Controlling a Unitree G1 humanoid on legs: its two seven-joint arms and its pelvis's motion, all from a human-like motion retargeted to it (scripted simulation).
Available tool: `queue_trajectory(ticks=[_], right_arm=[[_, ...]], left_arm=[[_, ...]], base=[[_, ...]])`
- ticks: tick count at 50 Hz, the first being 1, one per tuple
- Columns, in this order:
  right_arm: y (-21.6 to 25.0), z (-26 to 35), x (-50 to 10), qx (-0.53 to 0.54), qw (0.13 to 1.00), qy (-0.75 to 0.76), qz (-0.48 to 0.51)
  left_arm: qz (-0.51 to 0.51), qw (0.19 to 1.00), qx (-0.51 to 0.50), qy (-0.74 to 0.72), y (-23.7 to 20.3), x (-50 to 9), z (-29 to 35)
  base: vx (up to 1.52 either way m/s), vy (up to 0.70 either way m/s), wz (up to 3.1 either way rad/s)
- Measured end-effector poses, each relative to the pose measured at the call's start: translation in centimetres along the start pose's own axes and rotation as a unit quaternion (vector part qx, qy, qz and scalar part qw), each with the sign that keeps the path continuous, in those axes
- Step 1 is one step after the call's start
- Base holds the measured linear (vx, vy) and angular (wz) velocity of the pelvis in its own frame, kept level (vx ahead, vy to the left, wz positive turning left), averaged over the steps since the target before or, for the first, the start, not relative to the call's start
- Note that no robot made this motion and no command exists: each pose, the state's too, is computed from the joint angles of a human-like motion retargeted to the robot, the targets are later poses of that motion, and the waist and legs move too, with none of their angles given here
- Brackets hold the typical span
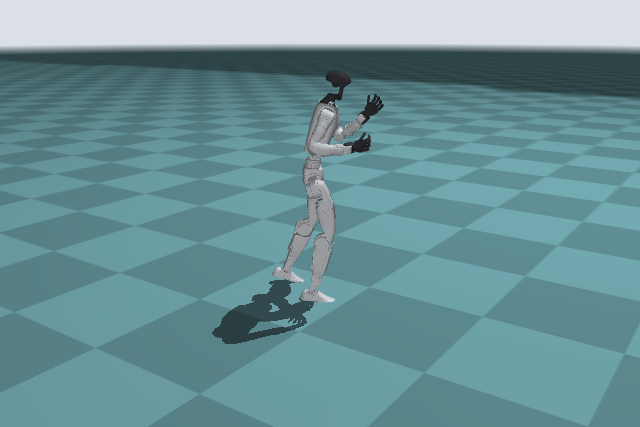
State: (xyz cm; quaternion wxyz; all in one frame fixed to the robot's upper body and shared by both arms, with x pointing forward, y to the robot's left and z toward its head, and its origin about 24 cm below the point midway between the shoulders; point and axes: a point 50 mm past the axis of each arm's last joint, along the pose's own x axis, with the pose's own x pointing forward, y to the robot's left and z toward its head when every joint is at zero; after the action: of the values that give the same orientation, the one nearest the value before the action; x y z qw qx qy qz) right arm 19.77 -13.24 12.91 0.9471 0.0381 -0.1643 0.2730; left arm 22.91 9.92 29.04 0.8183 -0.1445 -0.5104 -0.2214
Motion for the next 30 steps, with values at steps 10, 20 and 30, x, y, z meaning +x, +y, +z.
queue_trajectory(ticks=[10, 20, 30], right_arm=[[-2.9, -0.5, 3.7, -0.165, 0.986, 0.018, -0.001], [2.4, 3.6, 6.5, -0.004, 0.99, -0.136, 0.038], [5.8, -0.3, 6.5, -0.051, 0.992, -0.053, 0.102]], left_arm=[[0.098, 0.974, 0.048, 0.201, 3.9, -9.0, -2.9], [0.318, 0.907, -0.096, 0.26, 6.1, -19.1, 1.5], [0.247, 0.922, 0.068, 0.289, 7.0, -15.9, -2.5]], base=[[0.83, -0.14, -0.73], [0.79, 0.07, -0.56], [0.61, 0.21, -0.1]])
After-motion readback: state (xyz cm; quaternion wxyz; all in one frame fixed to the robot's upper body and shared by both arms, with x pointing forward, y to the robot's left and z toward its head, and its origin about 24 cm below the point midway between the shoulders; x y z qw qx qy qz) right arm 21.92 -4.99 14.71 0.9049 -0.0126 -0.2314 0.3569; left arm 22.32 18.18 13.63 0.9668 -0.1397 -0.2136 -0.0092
